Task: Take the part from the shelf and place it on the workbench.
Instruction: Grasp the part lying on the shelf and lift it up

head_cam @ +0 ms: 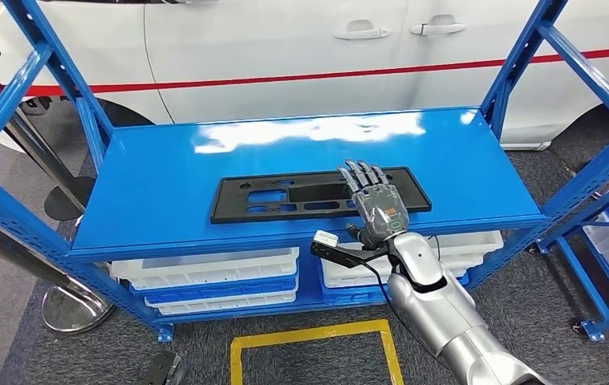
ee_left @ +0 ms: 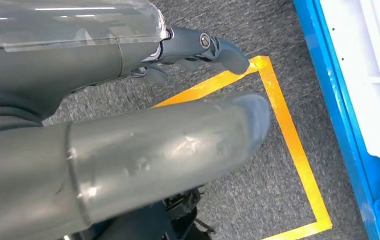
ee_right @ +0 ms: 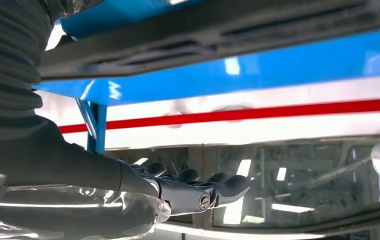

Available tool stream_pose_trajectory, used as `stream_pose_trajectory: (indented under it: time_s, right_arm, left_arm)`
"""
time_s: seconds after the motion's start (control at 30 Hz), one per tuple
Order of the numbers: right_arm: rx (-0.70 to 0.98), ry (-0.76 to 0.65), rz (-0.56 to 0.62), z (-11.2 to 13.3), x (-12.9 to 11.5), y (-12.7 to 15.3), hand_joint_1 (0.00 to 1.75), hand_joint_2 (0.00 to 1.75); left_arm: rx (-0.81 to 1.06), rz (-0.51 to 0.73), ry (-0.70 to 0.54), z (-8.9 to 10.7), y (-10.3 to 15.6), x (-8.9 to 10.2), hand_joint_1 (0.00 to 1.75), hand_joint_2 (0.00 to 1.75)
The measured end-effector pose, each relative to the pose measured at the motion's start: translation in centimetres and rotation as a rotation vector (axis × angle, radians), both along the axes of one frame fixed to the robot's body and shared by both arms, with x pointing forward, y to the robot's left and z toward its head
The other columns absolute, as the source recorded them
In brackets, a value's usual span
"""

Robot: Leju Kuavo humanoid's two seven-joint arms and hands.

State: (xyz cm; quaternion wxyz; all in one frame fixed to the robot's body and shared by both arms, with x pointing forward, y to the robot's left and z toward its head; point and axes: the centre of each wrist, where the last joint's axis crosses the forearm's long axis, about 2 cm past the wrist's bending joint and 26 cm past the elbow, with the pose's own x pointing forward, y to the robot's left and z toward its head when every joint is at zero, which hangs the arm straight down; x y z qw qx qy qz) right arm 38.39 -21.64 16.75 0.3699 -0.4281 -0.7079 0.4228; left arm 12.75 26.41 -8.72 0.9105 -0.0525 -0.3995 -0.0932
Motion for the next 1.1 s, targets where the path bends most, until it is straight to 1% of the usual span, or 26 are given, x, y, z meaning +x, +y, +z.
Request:
stream_pose_trajectory:
  time_s: [0.37,0.57,0.93,1.1]
  right_arm:
    - [-0.008,-0.005,0.008,0.2,0.1,0.1,0.00,1.75]
    - [-0.026,0.006,0.028,-0.1,0.0,0.5,0.00,1.75]
    - [-0.034,-0.003,0.055,0.2,0.1,1.1,0.00,1.75]
    - [-0.037,0.004,0.055,-0.1,-0.1,1.1,0.00,1.75]
  left_arm:
    - [0.004,-0.001,-0.004,0.0,0.1,0.2,0.00,0.00]
    - [0.006,-0.001,-0.004,0.0,0.1,0.2,0.00,0.00]
    - [-0.006,-0.018,-0.036,0.1,0.3,0.5,0.00,0.00]
    - [-0.010,-0.013,-0.036,0.1,0.3,0.4,0.00,0.00]
